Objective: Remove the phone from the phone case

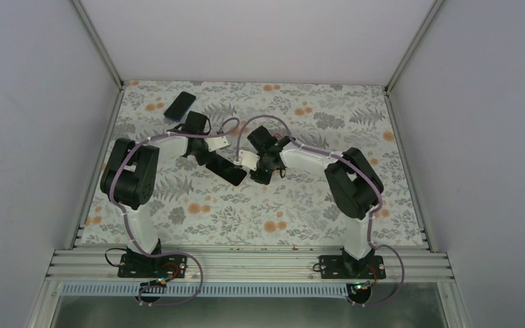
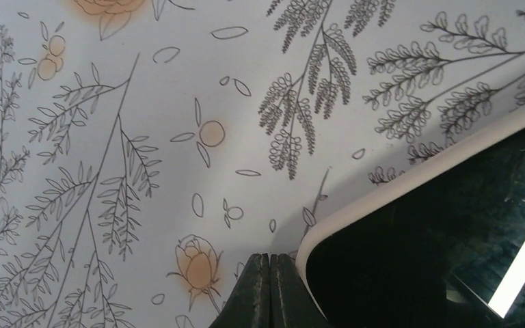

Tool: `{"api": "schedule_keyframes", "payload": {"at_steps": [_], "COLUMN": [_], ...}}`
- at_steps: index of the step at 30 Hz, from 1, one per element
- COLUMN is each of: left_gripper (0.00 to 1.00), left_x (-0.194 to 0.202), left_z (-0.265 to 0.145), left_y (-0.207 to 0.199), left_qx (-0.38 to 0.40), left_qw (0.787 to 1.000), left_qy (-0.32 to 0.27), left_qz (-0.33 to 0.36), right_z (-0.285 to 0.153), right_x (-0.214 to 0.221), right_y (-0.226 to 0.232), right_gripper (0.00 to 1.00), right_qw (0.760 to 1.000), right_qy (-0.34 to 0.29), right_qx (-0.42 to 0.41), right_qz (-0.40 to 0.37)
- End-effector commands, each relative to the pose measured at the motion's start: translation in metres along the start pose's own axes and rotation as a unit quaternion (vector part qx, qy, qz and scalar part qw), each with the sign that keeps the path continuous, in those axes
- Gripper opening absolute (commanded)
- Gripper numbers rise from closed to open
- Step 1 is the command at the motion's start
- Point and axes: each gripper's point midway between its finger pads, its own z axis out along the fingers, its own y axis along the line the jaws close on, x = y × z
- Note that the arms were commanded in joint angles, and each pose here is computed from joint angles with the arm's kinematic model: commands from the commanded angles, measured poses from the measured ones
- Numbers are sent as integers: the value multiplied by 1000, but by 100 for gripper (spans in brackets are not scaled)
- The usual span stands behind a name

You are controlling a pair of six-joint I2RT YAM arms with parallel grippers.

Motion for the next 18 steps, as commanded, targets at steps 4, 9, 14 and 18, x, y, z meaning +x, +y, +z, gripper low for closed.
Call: {"api": "schedule_keyframes", "payload": {"at_steps": [4, 9, 14, 18], "left_gripper": [5, 72, 100, 100], "left_x": [25, 13, 27, 36], "left_z": [-11, -46, -70, -88], "left_y": [-19, 32, 68, 81], "left_qx": [23, -78, -120, -137], "left_qw": [999, 994, 983, 977], "left_qy": [43, 28, 43, 39], "left_qz": [-24, -68, -129, -158], "right_z": [-42, -36, -9, 2], "right_x": [-16, -34, -49, -61], "right_y": [13, 24, 20, 19], "right_gripper": [67, 100, 100, 100], "right_qw": [999, 997, 997, 997], "right_qy": [-28, -35, -21, -10], "right_qx": [0, -63, -60, -61], "right_qz": [-45, -40, -40, -47]}}
